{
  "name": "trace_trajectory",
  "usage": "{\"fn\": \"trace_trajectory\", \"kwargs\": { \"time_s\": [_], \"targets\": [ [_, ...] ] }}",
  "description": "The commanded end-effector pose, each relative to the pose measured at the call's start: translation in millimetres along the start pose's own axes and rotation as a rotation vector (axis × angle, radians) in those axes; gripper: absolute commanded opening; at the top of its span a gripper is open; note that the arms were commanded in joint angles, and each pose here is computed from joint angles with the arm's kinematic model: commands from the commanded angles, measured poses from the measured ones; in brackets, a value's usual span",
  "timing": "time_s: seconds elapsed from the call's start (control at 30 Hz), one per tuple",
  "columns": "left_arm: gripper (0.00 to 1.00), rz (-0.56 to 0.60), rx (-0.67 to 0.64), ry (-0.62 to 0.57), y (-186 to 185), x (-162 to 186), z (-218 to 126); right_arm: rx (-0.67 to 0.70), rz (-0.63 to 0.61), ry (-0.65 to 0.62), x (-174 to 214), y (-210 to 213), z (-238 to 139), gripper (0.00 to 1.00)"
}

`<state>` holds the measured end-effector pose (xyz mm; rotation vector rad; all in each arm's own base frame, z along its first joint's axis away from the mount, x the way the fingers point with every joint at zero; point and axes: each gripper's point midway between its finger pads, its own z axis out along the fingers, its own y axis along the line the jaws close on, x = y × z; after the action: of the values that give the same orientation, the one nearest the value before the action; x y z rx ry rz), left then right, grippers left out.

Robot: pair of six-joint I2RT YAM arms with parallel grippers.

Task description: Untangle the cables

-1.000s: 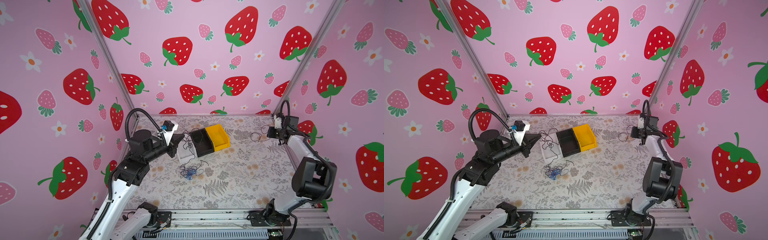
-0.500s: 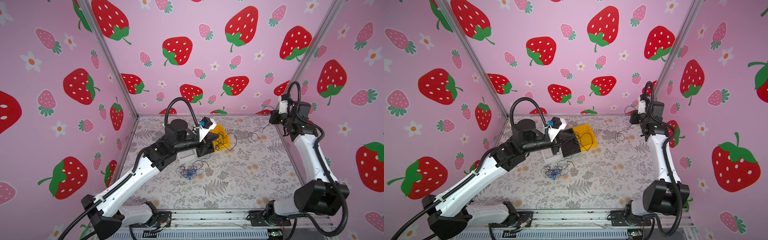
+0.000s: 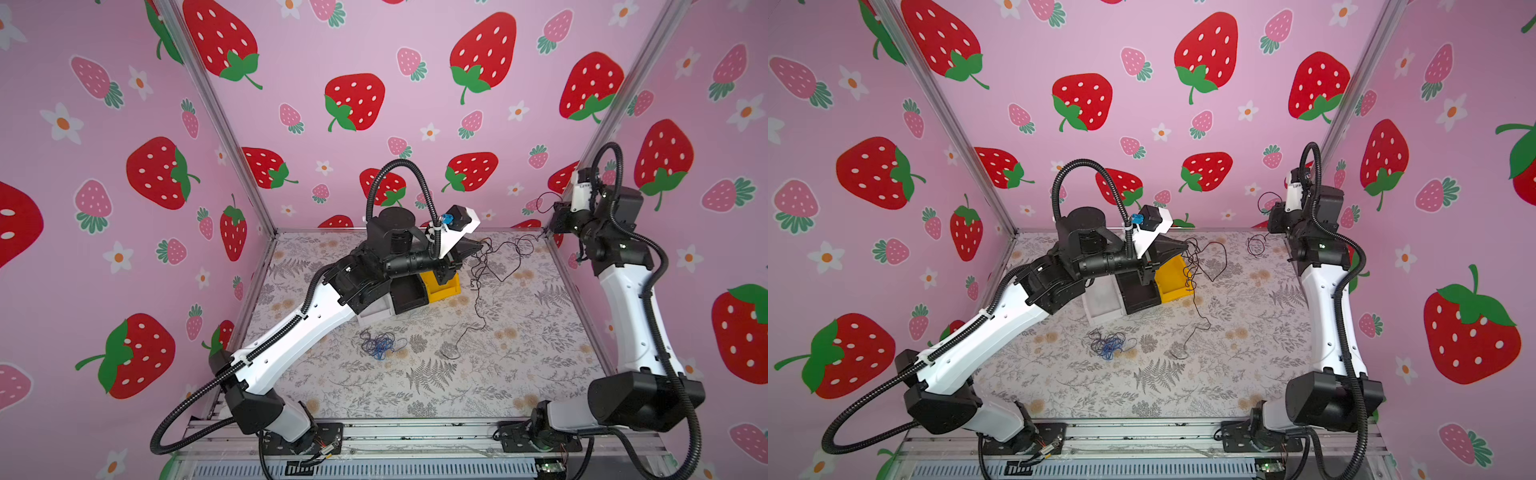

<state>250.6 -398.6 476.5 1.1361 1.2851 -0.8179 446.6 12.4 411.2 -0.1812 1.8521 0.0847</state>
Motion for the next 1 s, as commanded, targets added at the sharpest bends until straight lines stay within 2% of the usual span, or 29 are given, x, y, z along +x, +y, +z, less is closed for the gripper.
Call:
{"fn": "trace_trajectory", "kwargs": {
  "time_s": [0.0,0.23,0.5,0.6,0.67,0.77,0.87,0.93,0.97],
  "targets": [
    [0.0,0.026,0.015,0.027,-3,8,4,0.009,-0.03,-0.01,-7,-1,-6,0.0],
    [0.0,-0.088,0.039,0.16,-18,95,13,-0.047,-0.032,-0.04,-15,8,-11,0.0],
    [0.0,-0.186,0.029,0.305,-27,207,45,-0.219,-0.025,-0.089,-25,41,-22,0.0],
    [0.01,-0.204,0.015,0.34,-26,233,57,-0.282,-0.03,-0.111,-27,56,-31,0.0],
    [0.28,-0.21,0.011,0.354,-26,242,63,-0.325,-0.043,-0.128,-29,66,-39,0.0],
    [0.46,-0.207,0.01,0.358,-25,250,68,-0.386,-0.057,-0.147,-32,81,-49,0.0],
    [0.58,-0.191,-0.007,0.36,-21,253,71,-0.441,-0.051,-0.149,-31,93,-53,0.0],
    [0.69,-0.172,-0.03,0.357,-18,252,70,-0.481,-0.052,-0.168,-35,100,-56,0.0],
    [0.85,-0.162,-0.06,0.352,-12,251,69,-0.501,-0.05,-0.172,-35,104,-57,0.0]
  ]
}}
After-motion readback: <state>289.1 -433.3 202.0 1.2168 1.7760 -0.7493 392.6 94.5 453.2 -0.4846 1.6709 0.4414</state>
